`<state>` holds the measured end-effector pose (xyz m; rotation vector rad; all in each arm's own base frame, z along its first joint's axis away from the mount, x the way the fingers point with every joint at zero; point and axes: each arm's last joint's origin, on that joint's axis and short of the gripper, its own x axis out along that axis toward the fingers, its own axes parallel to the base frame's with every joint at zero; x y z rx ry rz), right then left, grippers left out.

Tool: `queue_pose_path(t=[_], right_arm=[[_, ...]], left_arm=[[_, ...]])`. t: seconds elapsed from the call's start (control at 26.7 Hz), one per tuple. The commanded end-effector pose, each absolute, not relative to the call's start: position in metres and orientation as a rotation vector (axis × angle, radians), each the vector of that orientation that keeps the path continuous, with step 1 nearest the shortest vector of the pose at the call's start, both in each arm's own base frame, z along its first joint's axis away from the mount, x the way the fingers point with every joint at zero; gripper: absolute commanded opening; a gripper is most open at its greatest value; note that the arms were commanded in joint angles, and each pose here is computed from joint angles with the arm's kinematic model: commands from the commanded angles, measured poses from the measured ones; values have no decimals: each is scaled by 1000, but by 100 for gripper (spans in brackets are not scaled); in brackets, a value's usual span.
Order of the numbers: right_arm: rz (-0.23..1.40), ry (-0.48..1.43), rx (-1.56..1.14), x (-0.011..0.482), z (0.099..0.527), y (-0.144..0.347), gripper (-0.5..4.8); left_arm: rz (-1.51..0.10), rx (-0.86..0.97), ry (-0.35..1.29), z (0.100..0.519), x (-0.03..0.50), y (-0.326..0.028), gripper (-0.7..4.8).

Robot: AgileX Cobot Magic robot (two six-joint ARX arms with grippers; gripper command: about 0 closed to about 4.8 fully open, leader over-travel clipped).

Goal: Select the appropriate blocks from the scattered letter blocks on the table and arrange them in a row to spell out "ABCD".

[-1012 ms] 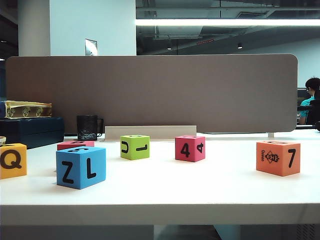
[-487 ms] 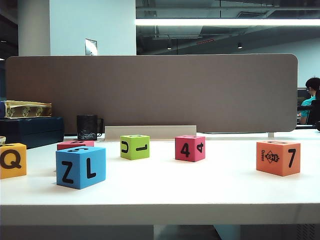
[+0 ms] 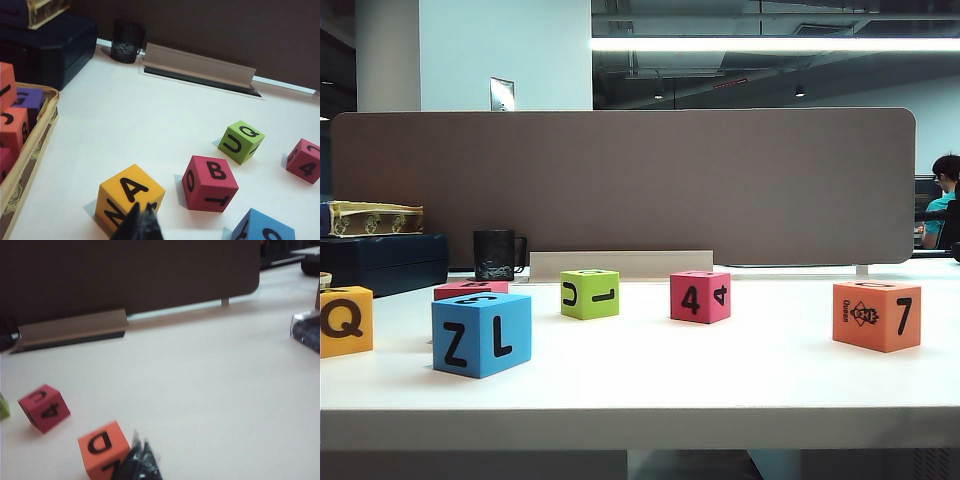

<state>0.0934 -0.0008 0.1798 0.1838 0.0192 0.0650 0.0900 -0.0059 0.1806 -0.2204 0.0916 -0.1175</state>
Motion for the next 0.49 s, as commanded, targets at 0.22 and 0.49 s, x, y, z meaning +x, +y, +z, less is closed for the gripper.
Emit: queue_pose_path(t=[0.22, 0.49], right_arm=[[89, -70, 180, 77, 229, 0, -2], [123, -59, 167, 66, 251, 2, -2]], left_arm=[[-147, -223, 77, 185, 89, -7, -6], [-147, -222, 78, 185, 89, -7, -6]])
